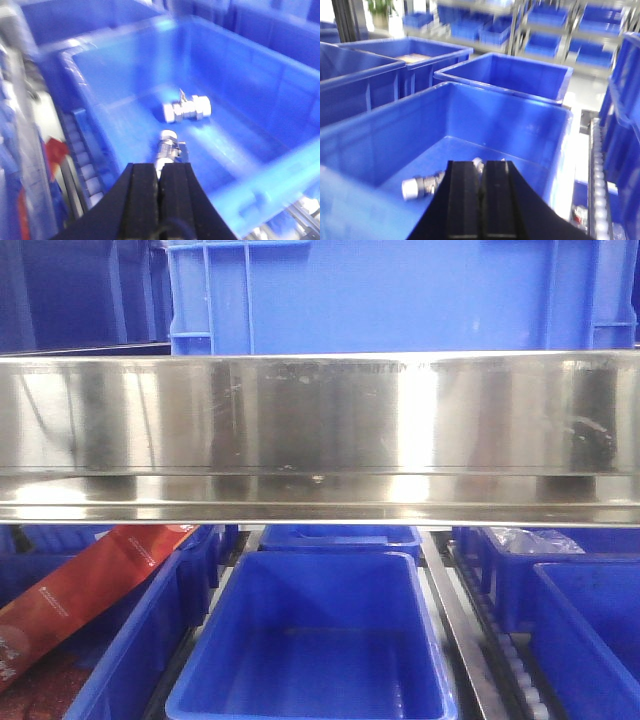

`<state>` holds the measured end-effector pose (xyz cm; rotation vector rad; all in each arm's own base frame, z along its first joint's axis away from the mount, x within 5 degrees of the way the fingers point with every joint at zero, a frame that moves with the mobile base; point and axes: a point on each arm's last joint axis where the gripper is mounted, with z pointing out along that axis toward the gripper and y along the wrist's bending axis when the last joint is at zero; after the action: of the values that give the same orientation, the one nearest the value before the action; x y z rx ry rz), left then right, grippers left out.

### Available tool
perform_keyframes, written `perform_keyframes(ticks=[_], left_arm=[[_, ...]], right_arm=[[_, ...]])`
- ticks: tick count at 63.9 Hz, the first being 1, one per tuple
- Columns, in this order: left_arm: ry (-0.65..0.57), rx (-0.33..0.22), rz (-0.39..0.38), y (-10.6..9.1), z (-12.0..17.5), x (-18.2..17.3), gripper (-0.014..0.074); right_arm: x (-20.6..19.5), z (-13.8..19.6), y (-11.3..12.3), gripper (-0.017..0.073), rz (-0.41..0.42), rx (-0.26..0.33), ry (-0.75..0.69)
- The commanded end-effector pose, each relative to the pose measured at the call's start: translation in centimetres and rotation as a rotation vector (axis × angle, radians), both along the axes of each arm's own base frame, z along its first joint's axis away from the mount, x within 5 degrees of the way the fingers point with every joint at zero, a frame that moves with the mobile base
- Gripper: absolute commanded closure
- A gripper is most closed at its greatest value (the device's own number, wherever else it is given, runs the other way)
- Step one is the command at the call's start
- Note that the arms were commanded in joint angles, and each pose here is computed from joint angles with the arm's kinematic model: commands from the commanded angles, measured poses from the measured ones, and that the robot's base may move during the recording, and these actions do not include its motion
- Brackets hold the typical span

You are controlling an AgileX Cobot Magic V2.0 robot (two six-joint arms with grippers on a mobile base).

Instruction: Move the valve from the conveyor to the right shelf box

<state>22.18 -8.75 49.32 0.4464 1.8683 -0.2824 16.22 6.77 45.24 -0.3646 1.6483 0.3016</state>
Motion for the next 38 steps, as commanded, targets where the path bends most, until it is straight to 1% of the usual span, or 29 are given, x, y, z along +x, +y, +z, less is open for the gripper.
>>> perform_keyframes(ticks=[1,6,8,17,29,32,38], left_arm=[[-0.107,-0.06,0.024,1.2,-0.5,-2.9,0.0705],[-0.195,-0.094,0.044,2.2,-2.0,-5.2,0.0705],[-0.25,-0.107,0.055,2.8,-2.7,-6.6,0.0705],[-0.376,-0.153,0.075,4.5,-5.8,-10.7,0.0705],[-0.369,-0.151,0.078,5.7,-11.1,-14.1,0.0705],[-0.354,-0.145,0.079,5.8,-12.7,-14.5,0.0705],[-0.344,-0.141,0.079,6.1,-14.6,-15.3,0.0705]], right_arm=[[-1.6,-1.5,-0.8,0.072,-0.016,0.024,-0.093],[-3.0,-3.6,-1.4,0.0721,-0.022,0.033,-0.113],[-3.6,-4.5,-1.6,0.0721,-0.023,0.033,-0.113],[-5.9,-7.8,-2.5,0.0721,-0.023,0.028,-0.099],[-8.2,-11.0,-3.4,0.0721,-0.023,0.03,-0.105],[-8.5,-11.6,-3.5,0.0721,-0.023,0.03,-0.104],[-8.9,-12.6,-3.7,0.0721,-0.023,0.026,-0.094]])
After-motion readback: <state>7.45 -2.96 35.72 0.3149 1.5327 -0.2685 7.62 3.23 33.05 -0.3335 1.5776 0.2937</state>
